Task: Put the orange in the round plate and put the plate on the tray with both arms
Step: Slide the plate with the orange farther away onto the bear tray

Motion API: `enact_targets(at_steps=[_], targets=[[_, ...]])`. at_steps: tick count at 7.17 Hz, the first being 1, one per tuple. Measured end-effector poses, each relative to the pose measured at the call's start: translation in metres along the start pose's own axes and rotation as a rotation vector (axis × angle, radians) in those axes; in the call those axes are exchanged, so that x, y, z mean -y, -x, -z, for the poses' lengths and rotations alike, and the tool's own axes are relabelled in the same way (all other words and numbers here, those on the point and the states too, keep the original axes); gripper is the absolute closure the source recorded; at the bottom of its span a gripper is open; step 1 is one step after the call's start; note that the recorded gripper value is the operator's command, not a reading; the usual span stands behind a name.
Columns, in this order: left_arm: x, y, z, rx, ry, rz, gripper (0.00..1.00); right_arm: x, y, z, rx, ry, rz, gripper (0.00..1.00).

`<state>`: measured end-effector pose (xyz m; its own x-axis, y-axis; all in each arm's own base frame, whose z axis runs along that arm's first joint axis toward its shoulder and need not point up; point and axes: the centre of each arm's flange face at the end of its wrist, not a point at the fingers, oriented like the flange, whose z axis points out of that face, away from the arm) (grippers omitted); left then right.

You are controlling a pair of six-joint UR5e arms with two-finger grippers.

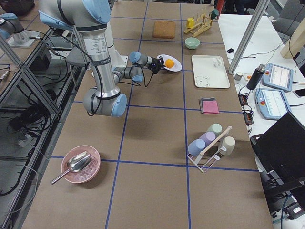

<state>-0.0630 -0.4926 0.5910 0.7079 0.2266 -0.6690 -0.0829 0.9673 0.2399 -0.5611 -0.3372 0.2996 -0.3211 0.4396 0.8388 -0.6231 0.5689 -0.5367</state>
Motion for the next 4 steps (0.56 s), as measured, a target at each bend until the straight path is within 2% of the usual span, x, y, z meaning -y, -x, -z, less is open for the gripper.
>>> enact_targets(at_steps=[2,4], targets=[[-0.009,0.005,-0.006,0.002,0.019,0.021,0.02,0.011,0.011,0.005,0.100,-0.026,-0.056,1.00],[-0.042,0.013,-0.016,-0.003,0.047,0.051,0.02,0.025,0.032,0.005,0.177,-0.049,-0.094,1.00]])
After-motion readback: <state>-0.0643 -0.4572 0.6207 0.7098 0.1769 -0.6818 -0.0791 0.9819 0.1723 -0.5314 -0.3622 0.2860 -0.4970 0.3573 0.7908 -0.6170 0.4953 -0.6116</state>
